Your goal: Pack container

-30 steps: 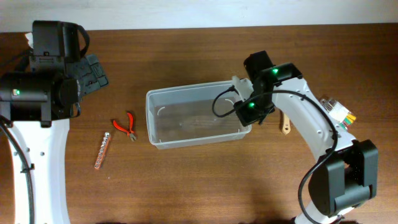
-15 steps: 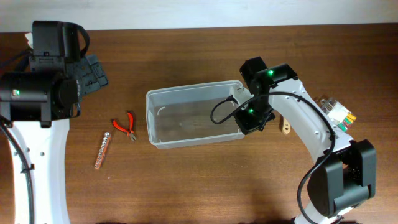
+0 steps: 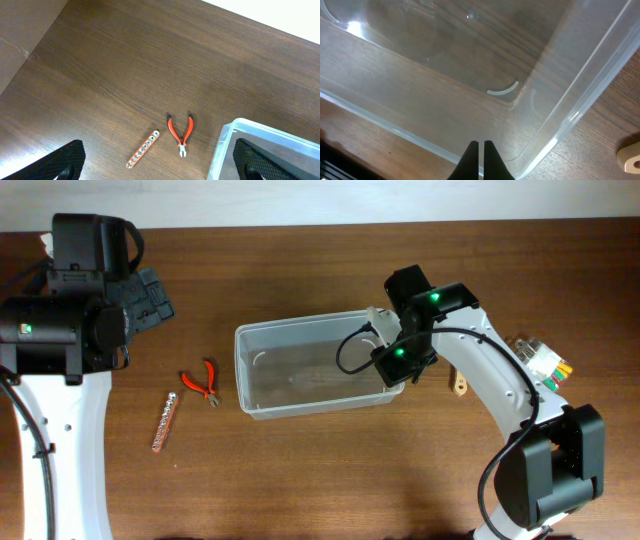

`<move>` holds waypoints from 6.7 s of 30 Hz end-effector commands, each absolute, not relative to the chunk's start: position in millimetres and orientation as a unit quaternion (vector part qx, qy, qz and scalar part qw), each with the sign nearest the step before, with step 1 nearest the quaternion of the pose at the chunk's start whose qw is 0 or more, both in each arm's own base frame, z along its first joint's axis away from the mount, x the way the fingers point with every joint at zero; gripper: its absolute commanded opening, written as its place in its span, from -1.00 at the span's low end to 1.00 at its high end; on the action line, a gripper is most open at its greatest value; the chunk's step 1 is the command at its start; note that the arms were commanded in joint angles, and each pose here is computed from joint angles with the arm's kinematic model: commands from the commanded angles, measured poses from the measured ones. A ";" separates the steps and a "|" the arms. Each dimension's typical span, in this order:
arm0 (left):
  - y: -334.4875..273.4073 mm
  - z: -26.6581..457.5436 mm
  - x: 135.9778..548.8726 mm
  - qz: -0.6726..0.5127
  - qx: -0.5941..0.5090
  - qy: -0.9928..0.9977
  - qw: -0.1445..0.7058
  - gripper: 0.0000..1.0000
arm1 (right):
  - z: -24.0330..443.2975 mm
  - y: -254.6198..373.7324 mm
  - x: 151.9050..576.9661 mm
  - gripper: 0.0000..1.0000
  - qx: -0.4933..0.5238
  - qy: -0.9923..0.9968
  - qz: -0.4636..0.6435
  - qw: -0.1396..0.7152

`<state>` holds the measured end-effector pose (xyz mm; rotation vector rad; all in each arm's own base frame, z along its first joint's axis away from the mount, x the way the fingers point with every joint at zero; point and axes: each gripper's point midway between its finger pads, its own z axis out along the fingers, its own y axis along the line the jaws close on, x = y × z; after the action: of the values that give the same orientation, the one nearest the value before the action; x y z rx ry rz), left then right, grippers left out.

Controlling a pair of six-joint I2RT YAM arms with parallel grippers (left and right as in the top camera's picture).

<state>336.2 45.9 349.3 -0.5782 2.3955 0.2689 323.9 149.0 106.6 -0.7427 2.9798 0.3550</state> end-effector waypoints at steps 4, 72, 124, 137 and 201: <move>46.5 347.7 334.7 0.102 -0.219 0.916 0.321 0.93 | 85.1 142.6 309.8 -0.92 -0.232 0.967 0.103 -0.010; 64.5 187.5 332.0 0.089 -0.246 0.948 0.179 0.98 | 245.4 -20.6 184.3 0.97 0.151 0.971 0.020 0.183; 83.4 185.9 328.0 0.077 -0.276 0.942 0.174 0.99 | -16.5 -11.6 367.3 0.98 0.023 0.996 0.068 0.052; 83.5 185.9 328.1 0.077 -0.276 0.942 0.174 0.99 | -16.8 -7.2 362.9 0.31 0.024 0.996 0.073 0.042; 84.7 186.4 328.4 0.084 -0.255 0.947 0.174 0.99 | 192.1 212.7 321.9 -0.92 -0.600 0.792 0.016 0.112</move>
<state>328.0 84.4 184.4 -0.7417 2.6863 0.2420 315.6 207.2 208.8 -1.5499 2.4552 0.1775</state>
